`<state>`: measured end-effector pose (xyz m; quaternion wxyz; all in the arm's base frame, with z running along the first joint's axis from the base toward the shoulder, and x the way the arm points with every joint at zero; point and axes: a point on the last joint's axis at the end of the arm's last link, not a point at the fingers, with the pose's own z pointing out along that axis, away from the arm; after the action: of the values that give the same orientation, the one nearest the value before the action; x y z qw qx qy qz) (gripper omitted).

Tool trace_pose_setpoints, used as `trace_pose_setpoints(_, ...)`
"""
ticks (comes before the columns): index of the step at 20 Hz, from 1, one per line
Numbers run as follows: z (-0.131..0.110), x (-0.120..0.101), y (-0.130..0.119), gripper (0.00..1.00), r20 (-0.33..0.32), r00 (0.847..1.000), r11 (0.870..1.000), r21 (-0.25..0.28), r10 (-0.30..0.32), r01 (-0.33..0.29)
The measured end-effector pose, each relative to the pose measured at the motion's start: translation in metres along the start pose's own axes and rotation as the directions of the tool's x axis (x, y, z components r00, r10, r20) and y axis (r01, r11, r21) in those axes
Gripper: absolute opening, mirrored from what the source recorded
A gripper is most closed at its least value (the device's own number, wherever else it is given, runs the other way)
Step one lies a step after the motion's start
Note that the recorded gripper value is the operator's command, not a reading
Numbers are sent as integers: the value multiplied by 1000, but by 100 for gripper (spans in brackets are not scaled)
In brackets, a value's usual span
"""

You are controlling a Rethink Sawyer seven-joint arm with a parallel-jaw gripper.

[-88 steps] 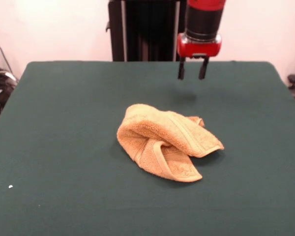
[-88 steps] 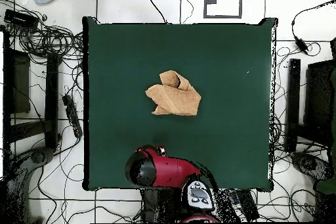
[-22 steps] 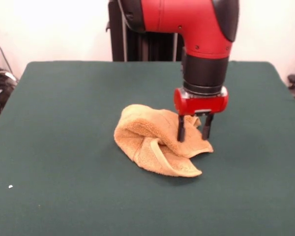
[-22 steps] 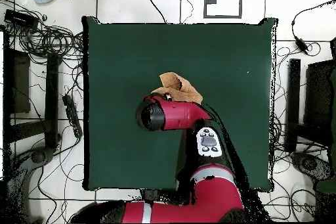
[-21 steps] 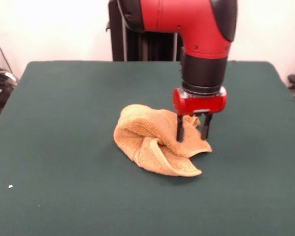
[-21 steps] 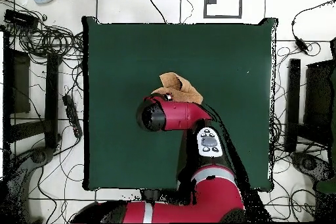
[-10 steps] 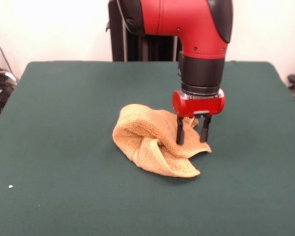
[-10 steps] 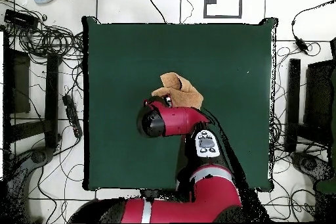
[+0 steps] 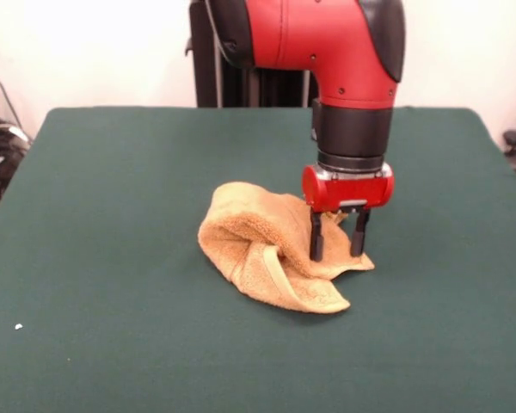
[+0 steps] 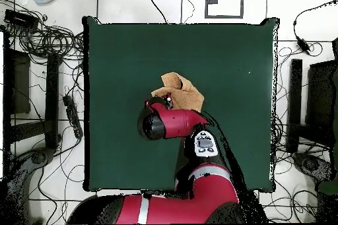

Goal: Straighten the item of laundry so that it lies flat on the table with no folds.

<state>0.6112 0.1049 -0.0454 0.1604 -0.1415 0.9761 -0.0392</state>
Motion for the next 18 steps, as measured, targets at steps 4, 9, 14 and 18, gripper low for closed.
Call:
trace_pose_setpoints(4, 0, 0, -1, 100, 0, 1000, 1000, 0, 3, -3)
trace_pose_setpoints(9, -1, 1, -3, 100, -1, 1000, 1000, -4, 10, -10)
trace_pose_setpoints(14, -3, 3, -5, 0, -4, 1000, 999, -18, 30, -30)
trace_pose_setpoints(18, -3, 6, -4, 0, -11, 999, 999, -21, 33, -33)
